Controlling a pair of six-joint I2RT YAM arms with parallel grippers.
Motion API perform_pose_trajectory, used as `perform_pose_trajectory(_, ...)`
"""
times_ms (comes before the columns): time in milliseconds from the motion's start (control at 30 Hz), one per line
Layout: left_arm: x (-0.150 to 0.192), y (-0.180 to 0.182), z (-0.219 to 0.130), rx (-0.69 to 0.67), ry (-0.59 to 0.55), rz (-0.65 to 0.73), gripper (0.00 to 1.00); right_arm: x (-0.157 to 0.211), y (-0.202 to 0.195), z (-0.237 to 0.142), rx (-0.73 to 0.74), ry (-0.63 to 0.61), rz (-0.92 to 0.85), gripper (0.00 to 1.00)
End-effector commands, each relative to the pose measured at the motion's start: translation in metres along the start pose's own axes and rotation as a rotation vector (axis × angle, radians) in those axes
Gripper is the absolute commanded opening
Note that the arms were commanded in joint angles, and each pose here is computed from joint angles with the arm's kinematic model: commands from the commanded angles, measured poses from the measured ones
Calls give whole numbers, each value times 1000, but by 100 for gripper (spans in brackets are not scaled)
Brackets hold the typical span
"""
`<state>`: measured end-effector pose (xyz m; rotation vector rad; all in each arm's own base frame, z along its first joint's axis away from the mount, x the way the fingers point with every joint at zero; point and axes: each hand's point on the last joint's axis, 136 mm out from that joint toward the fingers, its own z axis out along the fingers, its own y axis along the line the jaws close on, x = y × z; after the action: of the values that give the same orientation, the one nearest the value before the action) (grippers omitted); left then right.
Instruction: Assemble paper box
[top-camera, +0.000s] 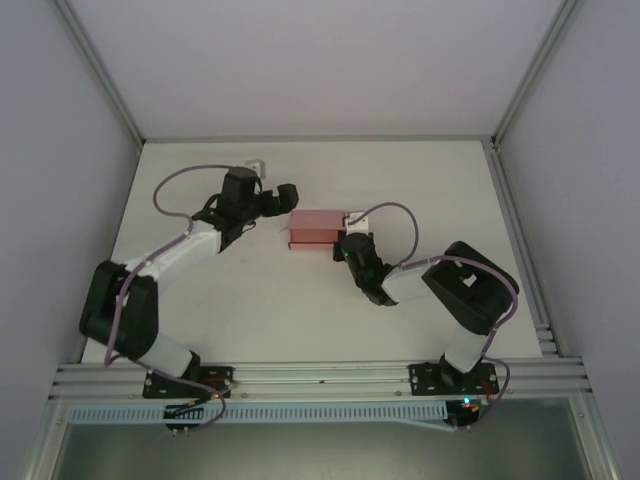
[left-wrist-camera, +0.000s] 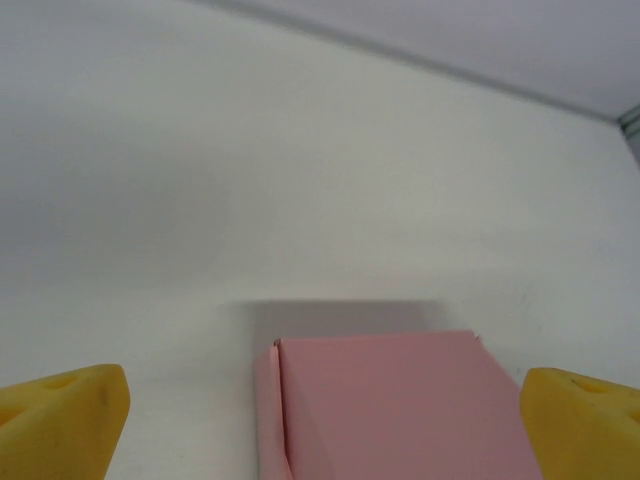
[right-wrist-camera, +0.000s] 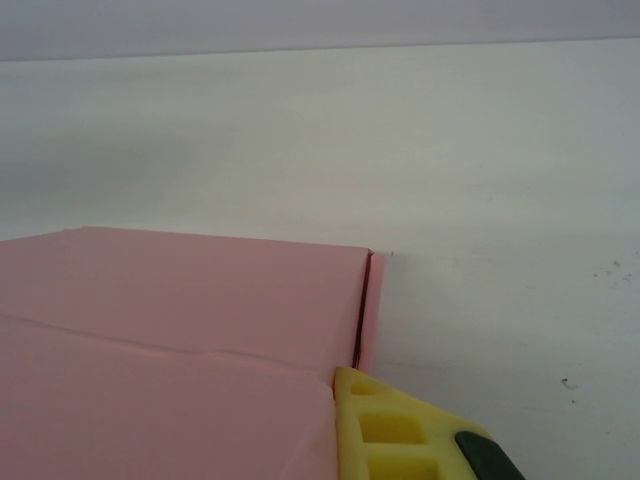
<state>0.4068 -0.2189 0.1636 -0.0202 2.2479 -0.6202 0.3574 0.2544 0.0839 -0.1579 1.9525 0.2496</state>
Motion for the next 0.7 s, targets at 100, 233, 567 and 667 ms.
perform_pose_trajectory(100,47,-20,35,181,229,-17,99,74,-20,-8,39,237,-123,4)
perform_pose_trajectory(233,59,-3,47,167,263,-60,90,78,-19,-10,24,245,-118,6)
perform_pose_trajectory(567,94,19,65,208,344,-100,76,80,-18,-31,-72,213,-166,27)
perform_pose_trajectory(667,102,20,69,224,359,-111,66,78,-15,-37,-99,226,-172,32)
